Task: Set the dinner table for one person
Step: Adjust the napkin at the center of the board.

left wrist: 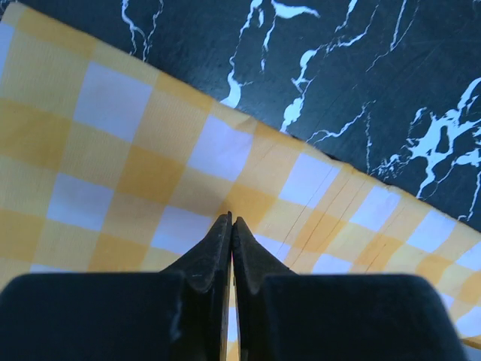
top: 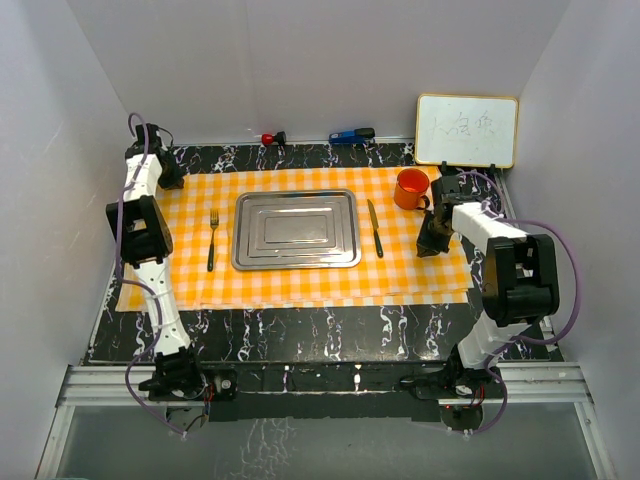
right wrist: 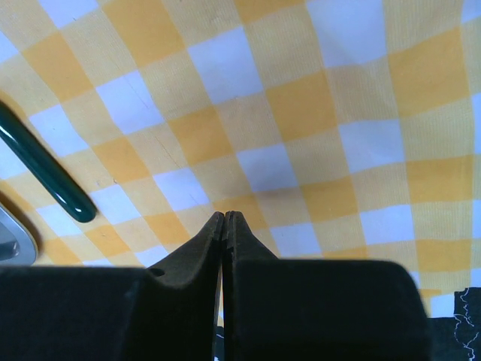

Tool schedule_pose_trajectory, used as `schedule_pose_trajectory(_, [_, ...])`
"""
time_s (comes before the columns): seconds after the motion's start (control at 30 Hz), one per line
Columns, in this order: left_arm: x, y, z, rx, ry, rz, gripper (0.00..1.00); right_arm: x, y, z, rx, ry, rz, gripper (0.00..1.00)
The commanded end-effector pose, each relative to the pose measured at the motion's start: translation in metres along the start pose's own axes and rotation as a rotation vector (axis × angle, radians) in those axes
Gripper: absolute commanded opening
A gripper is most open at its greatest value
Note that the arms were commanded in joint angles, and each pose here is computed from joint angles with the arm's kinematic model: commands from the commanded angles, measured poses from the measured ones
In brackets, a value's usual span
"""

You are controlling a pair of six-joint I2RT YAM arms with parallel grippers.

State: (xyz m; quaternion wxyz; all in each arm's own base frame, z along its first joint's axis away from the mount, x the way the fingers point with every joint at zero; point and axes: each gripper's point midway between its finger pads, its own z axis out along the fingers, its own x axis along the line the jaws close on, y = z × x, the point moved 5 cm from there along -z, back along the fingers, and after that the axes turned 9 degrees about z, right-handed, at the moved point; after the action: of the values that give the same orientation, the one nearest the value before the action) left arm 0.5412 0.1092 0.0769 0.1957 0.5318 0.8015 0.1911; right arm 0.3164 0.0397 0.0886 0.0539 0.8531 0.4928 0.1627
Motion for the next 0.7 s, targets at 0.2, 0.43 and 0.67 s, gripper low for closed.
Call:
schedule_pose_trajectory(0.2, [-0.001, -0.025, 0.015, 0.081, -0.020, -0.018, 0.00, -0.015, -0.017, 0.016, 0.020, -0.059, 0.008, 0.00])
schedule_pose_trajectory(0.43, [0.004, -0.060, 0.022, 0.179, -0.005, -0.019, 0.00, -0.036, -0.038, 0.035, 0.040, -0.130, 0.041, 0.00])
schedule_pose_trajectory(0.67, [0.006, -0.071, 0.017, 0.206, -0.001, -0.017, 0.00, -0.051, -0.069, 0.051, 0.112, -0.150, 0.092, 0.00])
